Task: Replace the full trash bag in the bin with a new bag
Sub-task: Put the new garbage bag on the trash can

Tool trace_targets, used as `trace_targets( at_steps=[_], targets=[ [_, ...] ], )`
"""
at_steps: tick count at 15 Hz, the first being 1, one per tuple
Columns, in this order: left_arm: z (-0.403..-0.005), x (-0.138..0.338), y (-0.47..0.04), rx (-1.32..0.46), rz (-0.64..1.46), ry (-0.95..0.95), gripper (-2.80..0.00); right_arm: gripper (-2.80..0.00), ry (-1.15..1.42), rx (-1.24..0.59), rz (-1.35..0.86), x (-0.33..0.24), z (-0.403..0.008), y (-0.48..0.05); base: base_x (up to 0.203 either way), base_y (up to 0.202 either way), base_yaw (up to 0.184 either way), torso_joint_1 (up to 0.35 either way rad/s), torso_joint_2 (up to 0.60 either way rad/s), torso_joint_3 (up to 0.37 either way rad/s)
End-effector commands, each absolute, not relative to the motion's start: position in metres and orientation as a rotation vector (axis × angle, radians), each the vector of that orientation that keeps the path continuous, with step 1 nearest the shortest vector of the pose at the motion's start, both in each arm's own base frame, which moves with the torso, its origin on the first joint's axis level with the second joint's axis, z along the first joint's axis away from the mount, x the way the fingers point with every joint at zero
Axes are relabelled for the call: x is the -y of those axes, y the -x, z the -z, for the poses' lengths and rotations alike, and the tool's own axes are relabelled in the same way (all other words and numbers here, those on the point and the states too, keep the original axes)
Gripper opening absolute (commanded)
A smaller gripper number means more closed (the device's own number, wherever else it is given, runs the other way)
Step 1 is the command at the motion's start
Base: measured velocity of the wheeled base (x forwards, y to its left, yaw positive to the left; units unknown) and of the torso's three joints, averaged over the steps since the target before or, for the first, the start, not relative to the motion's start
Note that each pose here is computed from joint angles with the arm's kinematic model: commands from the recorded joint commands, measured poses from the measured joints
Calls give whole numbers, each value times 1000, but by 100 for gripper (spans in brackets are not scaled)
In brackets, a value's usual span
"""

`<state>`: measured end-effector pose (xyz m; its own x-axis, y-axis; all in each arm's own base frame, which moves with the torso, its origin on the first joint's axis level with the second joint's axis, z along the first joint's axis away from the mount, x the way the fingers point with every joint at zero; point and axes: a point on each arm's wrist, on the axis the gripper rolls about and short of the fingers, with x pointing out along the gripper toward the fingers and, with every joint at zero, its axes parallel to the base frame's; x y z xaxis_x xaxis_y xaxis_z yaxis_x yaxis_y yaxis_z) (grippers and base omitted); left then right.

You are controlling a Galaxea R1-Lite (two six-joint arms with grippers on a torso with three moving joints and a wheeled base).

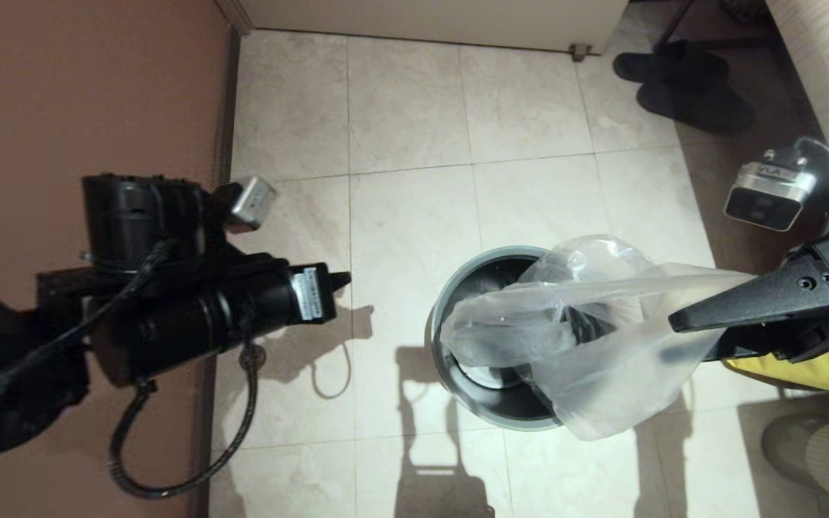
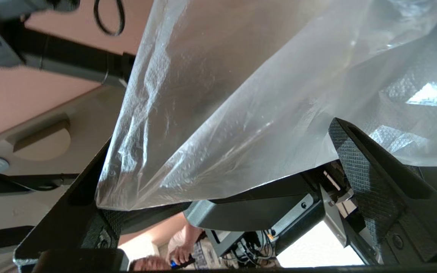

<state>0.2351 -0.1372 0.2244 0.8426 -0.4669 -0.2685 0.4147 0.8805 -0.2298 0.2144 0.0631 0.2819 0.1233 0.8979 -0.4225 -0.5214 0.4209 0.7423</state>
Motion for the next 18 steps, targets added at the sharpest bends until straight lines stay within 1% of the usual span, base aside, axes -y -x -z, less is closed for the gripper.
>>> trace_targets(
  at_steps=[1,4,6,10,11,14,16,18],
  targets=[
    [-217,168,-254,-340,515,170,-280,0,-475,-1012,-1111,-69,-275,-220,0,0,0,0,0,0],
    [-247,193,-247,-263,591,223,-280,0,-444,-1039,-1131,-72,-263,-218,0,0,0,0,0,0],
    [-254,198,-241,-268,614,222,-280,0,-443,-1051,-1120,-73,-259,-221,0,0,0,0,0,0],
    [-277,198,-197,-266,714,260,-280,0,-419,-1089,-1141,-84,-250,-232,0,0,0,0,0,0],
    [-277,197,-187,-289,735,264,-280,0,-410,-1086,-1142,-86,-251,-232,0,0,0,0,0,0],
    [-264,198,-184,-341,736,242,-280,0,-403,-1076,-1135,-88,-256,-236,0,0,0,0,0,0],
    [-258,199,-178,-354,740,228,-280,0,-395,-1078,-1118,-89,-255,-240,0,0,0,0,0,0],
    [-251,198,-177,-351,720,175,-280,0,-395,-1081,-1112,-90,-254,-247,0,0,0,0,0,0]
  ],
)
